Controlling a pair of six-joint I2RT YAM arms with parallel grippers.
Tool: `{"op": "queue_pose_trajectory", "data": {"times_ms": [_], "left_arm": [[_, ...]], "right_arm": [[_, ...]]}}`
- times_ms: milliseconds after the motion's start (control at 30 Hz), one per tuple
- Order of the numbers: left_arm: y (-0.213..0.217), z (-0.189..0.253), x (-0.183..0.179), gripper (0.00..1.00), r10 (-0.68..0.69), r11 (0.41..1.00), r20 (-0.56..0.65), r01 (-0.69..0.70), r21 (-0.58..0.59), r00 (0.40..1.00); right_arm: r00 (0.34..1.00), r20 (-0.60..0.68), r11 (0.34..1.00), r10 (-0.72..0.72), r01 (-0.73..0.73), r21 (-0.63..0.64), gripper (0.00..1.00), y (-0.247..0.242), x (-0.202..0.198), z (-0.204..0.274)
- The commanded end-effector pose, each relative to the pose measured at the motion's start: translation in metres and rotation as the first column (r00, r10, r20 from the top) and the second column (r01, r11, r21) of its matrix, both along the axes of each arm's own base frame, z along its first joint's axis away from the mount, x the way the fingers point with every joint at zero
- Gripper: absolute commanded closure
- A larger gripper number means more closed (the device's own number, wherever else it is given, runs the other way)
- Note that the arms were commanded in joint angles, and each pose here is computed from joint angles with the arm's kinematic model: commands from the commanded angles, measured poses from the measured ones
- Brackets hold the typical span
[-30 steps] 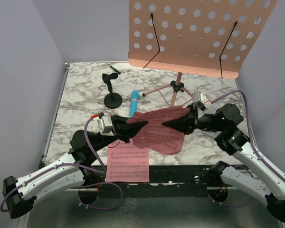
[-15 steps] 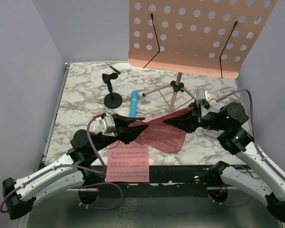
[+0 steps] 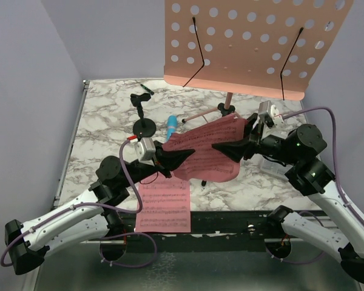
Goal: Set up the instrument practice props
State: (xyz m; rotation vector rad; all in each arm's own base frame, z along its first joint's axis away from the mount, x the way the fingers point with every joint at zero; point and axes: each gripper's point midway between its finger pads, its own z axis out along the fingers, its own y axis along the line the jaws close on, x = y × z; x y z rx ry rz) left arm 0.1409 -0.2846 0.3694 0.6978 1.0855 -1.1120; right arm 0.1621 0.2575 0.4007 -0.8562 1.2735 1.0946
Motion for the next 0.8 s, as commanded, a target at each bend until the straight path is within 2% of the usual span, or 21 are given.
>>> {"op": "queue_pose_trajectory", "data": {"times_ms": [0,300,500,767], "left_arm": [[0.001,0.024,0.013,1.00,0.056,0.998,-0.055,-0.058,-0.038,0.997],[-0.007,0.058,0.039,1.00,0.160,0.986,-0.091,-0.155,0.066,0.983],[-0.008,0.092,0.047,1.00,0.186,0.982,-0.092,-0.184,0.028,0.978],[-0.015,0.137,0.054,1.00,0.194,0.980,-0.059,-0.196,-0.030,0.979]], "right_arm": [[0.993,0.019,0.993,-0.119,0.119,-0.015,0.42,-0.015,0.010,0.015],[0.964,0.065,0.966,-0.258,0.259,-0.022,0.37,-0.040,0.017,0.046],[0.899,0.062,0.900,-0.433,0.428,0.079,0.26,-0.075,0.022,0.082],[0.819,0.062,0.818,-0.570,0.560,0.129,0.26,-0.107,0.025,0.114]]}}
